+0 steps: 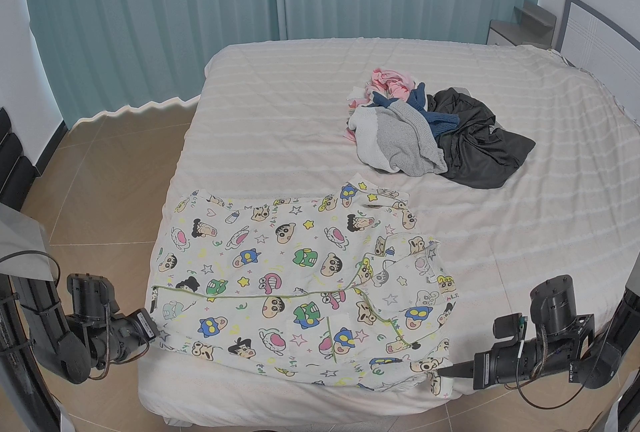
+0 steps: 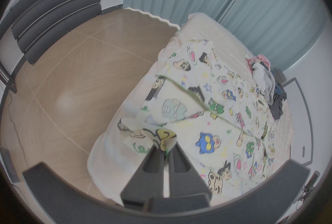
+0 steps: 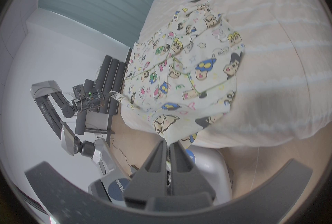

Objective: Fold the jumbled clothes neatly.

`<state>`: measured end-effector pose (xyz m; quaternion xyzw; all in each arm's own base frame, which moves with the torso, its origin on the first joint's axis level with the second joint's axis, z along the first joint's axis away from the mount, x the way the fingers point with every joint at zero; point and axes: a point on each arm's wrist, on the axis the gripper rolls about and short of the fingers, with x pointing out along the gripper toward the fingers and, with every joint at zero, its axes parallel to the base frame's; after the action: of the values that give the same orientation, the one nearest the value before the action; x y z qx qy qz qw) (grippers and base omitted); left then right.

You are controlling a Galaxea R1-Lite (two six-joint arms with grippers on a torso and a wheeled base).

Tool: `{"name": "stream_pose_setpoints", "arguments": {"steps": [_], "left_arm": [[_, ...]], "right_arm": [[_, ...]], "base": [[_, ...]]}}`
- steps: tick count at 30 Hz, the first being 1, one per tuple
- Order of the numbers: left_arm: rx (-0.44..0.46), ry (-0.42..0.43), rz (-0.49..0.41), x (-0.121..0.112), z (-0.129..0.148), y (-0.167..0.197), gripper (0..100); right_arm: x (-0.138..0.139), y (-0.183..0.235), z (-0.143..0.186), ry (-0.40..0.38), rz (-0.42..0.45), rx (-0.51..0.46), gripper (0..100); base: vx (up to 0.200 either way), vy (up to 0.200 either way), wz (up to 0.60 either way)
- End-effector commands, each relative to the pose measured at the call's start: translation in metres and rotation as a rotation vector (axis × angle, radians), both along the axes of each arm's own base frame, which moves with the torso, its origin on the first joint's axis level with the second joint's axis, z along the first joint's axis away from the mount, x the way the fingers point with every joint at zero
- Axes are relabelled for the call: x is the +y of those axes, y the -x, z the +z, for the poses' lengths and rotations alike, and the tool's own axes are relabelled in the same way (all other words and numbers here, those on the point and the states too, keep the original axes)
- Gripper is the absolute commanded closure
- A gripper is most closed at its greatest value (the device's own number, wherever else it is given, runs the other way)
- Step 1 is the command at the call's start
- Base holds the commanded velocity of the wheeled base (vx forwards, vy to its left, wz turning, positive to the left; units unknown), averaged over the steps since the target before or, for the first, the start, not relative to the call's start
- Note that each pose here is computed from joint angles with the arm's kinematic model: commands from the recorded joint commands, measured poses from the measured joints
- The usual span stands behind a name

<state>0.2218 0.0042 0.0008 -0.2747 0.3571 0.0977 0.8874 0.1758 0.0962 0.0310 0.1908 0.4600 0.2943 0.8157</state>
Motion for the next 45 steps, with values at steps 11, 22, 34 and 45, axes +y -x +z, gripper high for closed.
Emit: {"name": "stream_pose_setpoints", "arguments": {"steps": [11,22,34,45], "left_arm": [[-0.209,0.000,0.005,0.001,0.010,-0.074,100],[-0.212,-0.008,0.029,0.008,-0.002,-0.113,100],[-0.205,-0.008,0.031,0.010,-0.017,-0.142,100],[-0.215,-0.010,0.033,0.010,-0.028,-0.156,100]], "right_arm": [[0.001,-0.051,0.000,-0.032,-0.111,-0.063,100],[0.009,-0.082,0.005,-0.024,-0.172,-0.149,100],[0.014,-0.113,0.003,-0.023,-0.220,-0.206,100],[0.014,-0.125,-0.013,-0.007,-0.231,-0.176,100]], "base": [[0.000,0.000,0.00],[0.000,0.000,0.00],[0.000,0.000,0.00],[0.000,0.000,0.00]]}}
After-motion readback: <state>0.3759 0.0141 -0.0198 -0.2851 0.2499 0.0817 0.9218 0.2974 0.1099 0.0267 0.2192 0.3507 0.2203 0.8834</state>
